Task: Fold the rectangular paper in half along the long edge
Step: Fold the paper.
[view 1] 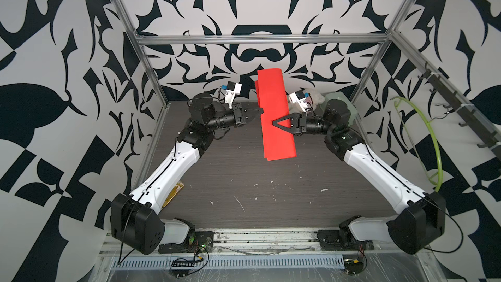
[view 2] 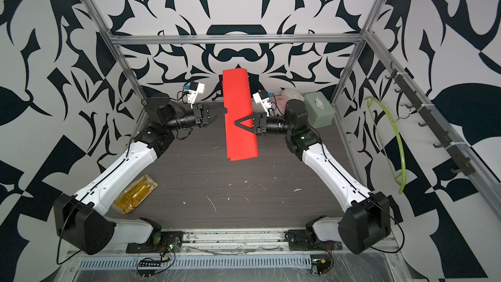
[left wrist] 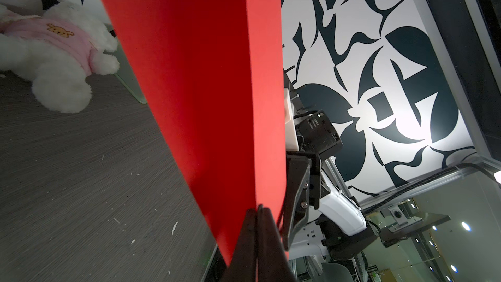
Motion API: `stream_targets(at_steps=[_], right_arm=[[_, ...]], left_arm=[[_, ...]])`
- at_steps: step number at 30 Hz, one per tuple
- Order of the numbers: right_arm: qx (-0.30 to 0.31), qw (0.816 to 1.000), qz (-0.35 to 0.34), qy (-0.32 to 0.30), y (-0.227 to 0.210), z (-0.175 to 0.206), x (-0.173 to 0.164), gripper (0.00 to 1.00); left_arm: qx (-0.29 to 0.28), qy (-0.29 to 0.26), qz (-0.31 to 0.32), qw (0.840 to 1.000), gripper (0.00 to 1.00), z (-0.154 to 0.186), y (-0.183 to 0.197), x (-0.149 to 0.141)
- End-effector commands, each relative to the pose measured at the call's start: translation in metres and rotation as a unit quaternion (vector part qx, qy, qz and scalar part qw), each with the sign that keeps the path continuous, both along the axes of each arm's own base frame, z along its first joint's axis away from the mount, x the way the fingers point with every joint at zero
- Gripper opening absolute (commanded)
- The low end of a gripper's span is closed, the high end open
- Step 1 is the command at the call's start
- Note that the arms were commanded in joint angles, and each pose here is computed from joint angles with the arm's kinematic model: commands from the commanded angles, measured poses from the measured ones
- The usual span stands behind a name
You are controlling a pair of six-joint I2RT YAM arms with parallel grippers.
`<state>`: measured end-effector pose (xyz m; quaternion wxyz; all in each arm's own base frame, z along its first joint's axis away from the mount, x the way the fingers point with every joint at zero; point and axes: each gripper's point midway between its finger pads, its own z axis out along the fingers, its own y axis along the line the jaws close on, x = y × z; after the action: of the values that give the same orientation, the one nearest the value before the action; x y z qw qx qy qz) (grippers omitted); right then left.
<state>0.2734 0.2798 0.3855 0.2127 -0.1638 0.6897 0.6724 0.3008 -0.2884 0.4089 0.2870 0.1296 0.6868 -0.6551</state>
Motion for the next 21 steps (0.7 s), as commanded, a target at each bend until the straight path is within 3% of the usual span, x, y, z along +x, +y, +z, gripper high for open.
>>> stream_targets(at_steps=[1,21], right_arm=[[0.026,0.998,-0.001,-0.053,-0.004,0.030,-0.008,0.34],[0.044,0.998,-0.016,-0.046,-0.002,0.026,0.000,0.29]], left_arm=[[-0.004,-0.018,0.000,1.000,0.06,0.011,0.003,-0.004],[-0.005,-0.019,0.004,1.000,0.09,0.012,0.004,-0.004]])
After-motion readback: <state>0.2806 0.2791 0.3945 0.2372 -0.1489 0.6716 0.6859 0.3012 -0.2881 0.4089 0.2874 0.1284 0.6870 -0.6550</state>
